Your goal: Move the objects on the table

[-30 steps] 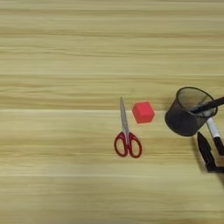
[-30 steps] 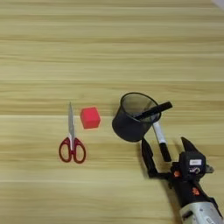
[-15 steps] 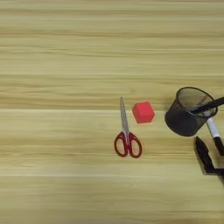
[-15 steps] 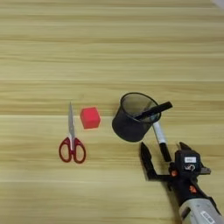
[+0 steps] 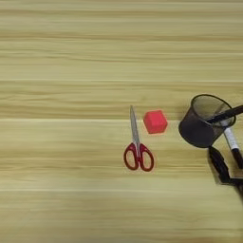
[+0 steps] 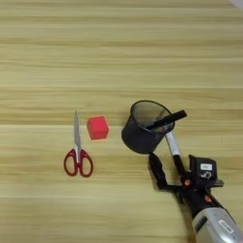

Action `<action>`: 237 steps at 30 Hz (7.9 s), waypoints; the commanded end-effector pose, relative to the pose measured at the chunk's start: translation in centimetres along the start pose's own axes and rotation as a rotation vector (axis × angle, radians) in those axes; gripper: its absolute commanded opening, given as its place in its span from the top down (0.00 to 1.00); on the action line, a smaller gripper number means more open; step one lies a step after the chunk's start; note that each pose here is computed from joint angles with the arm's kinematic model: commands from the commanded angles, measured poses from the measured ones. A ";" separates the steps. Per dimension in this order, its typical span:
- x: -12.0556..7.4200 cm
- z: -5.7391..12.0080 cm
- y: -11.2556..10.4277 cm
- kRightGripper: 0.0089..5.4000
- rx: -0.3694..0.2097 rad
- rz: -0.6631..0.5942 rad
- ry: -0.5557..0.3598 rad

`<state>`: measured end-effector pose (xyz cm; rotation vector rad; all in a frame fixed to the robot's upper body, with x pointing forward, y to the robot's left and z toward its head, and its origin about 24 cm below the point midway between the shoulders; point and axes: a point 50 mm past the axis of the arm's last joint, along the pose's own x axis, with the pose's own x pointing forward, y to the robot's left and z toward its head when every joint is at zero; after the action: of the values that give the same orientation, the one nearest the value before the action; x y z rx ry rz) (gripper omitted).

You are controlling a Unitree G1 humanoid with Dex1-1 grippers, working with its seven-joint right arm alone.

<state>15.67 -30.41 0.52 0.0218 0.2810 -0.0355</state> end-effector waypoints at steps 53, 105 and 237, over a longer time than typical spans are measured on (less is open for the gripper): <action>0.3 0.1 0.1 0.86 -0.026 -0.060 -0.003; -1.8 12.3 0.1 0.86 -0.118 -0.133 -0.488; -0.4 4.0 9.9 0.21 -0.043 0.230 -0.191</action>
<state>16.01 -20.94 2.66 0.0608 0.1998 0.1626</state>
